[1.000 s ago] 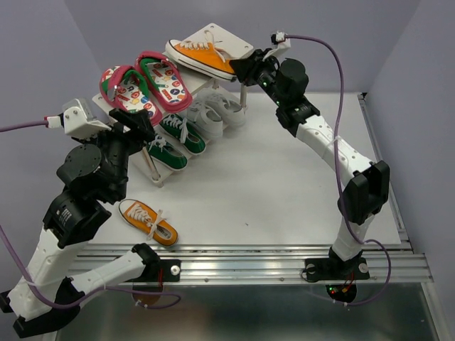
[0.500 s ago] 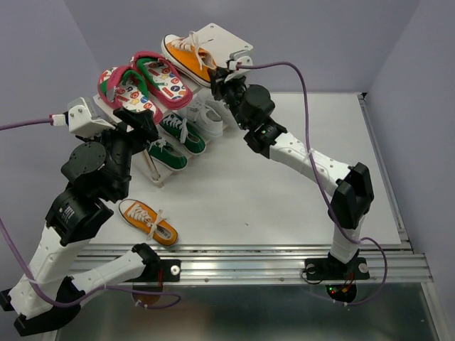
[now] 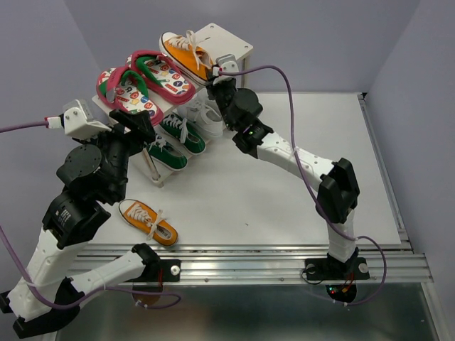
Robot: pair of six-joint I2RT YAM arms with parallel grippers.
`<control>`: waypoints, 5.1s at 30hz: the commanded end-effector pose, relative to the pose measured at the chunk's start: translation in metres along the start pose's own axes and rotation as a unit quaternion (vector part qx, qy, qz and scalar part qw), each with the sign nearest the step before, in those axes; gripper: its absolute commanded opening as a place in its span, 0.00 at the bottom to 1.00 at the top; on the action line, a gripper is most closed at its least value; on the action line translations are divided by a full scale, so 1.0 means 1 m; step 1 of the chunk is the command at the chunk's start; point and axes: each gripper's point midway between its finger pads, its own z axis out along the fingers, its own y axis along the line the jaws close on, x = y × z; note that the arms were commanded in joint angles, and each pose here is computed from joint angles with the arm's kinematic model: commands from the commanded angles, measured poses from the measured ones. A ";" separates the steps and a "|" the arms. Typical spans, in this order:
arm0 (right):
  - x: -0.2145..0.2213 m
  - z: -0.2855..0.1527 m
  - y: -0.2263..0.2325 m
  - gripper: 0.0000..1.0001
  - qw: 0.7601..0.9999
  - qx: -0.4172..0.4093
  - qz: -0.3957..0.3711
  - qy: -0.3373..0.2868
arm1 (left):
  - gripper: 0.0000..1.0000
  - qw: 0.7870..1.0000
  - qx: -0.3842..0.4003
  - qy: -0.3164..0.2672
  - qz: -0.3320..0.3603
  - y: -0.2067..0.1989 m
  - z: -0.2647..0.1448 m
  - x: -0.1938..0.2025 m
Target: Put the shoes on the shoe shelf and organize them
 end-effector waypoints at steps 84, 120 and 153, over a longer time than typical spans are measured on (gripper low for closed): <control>0.213 -0.371 0.283 0.32 0.741 -0.401 0.127 0.524 | 0.82 0.998 -0.061 -0.007 0.034 0.020 -0.002 -0.015; 0.212 -0.375 -0.084 0.01 0.791 0.138 0.330 0.496 | 0.82 0.999 -0.022 0.019 0.042 -0.011 0.023 0.019; 0.238 -0.422 -0.066 0.01 0.735 0.085 0.285 0.610 | 0.82 0.999 -0.018 0.026 0.035 -0.012 0.024 0.028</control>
